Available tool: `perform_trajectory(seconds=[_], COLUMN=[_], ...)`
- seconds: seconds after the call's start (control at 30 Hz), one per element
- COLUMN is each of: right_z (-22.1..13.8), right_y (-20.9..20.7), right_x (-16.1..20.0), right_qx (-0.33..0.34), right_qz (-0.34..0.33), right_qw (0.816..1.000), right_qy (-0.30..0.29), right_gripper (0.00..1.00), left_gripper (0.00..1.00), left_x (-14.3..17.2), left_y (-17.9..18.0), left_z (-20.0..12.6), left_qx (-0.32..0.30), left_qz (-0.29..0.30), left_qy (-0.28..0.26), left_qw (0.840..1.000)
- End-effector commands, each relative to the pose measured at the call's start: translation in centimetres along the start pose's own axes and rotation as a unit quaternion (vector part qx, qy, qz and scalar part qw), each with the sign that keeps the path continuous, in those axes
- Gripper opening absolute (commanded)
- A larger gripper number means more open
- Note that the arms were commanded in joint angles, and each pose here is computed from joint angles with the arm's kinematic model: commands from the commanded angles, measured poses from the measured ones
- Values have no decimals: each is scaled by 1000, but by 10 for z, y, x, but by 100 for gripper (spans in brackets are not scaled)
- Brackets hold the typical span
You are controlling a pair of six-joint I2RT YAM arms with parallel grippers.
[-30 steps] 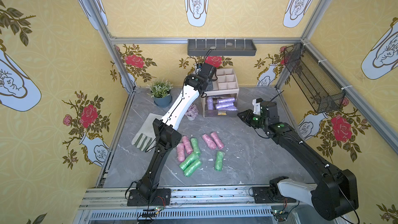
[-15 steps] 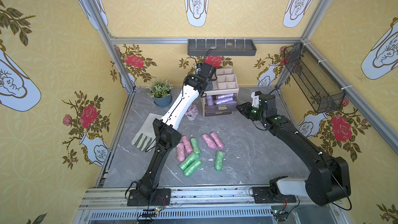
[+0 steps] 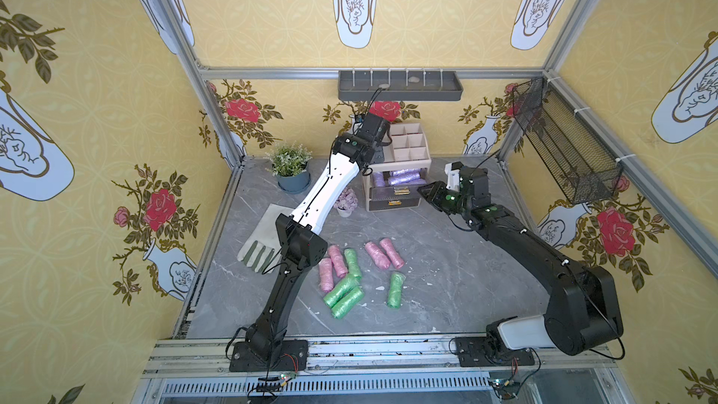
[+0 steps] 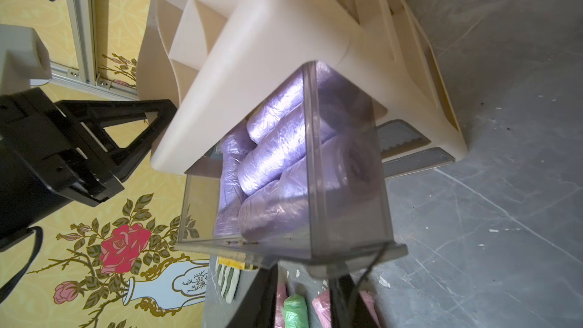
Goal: Sort the rolls of trash bags by color and place them into the drawer
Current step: Close the drawer in the storage box.
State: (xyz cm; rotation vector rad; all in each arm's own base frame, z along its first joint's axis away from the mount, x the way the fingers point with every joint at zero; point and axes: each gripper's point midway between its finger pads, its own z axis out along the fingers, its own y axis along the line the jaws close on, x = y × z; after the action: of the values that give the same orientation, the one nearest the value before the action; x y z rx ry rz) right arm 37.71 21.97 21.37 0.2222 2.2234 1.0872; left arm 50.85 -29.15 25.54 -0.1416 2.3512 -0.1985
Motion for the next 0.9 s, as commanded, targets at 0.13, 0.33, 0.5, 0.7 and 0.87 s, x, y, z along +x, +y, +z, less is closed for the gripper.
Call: perform_trajectory(seconds=[0.13,0.33,0.5,0.7,0.87], right_z=[15,26,32,41,48], right_y=[14,19,22,24,26], right_x=[-2,-13,-21,-29,-38], right_qx=[-33,-41,-45,-49,-53], right_qz=[4,9,14,20,25], right_qw=[999,999,998,998,997], right_qy=[-10,-20,-28,-35,-47], right_gripper=[30,30,30,30,30], left_gripper=[0,0,0,0,0], left_x=[34,35,35,37,38], left_y=[1,1,1,0,0], left_z=[12,13,12,14,14], left_qx=[1,0,2,2,2], left_qz=[-1,-1,-2,-2,-2], left_qy=[66,68,68,71,72], left_qw=[998,998,998,997,997])
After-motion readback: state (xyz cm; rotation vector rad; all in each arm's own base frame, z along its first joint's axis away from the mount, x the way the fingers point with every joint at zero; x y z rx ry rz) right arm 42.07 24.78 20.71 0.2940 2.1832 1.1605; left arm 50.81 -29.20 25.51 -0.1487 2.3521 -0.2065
